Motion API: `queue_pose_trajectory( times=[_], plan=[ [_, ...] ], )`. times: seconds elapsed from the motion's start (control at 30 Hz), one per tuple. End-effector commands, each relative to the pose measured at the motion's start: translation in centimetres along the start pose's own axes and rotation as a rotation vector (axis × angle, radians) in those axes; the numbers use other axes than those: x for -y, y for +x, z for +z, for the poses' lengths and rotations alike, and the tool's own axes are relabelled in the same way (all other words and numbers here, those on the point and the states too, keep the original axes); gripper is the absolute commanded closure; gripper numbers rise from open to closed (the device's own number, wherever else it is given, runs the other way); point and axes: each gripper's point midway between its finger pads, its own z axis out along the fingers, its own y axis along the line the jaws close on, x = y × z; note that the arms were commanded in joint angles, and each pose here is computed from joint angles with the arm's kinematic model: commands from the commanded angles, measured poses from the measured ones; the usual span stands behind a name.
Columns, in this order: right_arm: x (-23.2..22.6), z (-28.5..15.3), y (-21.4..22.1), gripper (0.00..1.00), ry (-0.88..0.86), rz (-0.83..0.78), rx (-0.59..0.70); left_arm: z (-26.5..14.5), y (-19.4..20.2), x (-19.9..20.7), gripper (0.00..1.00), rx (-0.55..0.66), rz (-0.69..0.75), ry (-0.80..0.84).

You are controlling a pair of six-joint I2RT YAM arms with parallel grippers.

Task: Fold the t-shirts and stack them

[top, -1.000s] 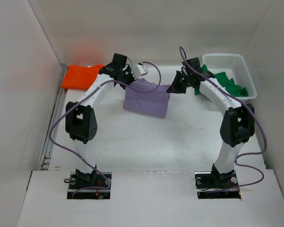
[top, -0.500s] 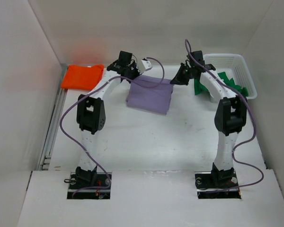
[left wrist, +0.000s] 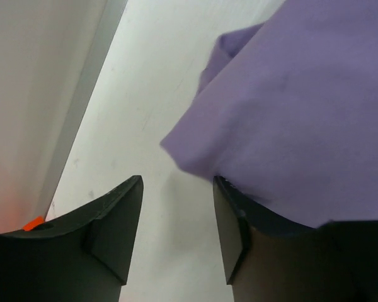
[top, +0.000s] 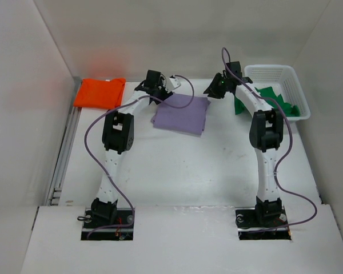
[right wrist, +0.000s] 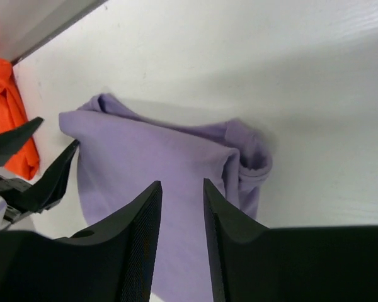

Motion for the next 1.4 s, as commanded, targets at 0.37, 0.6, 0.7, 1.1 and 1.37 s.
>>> queue_pose_trajectory(
  times=[0.37,0.6,0.7,1.1,1.37],
  plan=[
    [-2.7,-11.9,1.0,0.65,0.123,-0.346,0.233,-13.7,-4.5,-6.5,0.36,0.132,-0.353,-0.173],
    [-1.6,-17.9,7.5,0.50,0.158,-0.402,0.235,-16.6,-4.5,3.3,0.36,0.102,-0.721,0.270],
    [-0.5,-18.3,9.0,0.48,0.156,-0.379,0.214,-14.8,-3.2,6.0,0.37,0.036,-0.828,0.369],
    [1.9,-15.3,10.4,0.48,0.129,-0.300,0.105,-9.5,1.0,10.9,0.37,-0.129,-0.951,0.455],
    [2.4,-14.8,9.4,0.47,0.130,-0.244,0.146,-7.0,3.7,9.7,0.39,-0.190,-0.973,0.357]
  ],
)
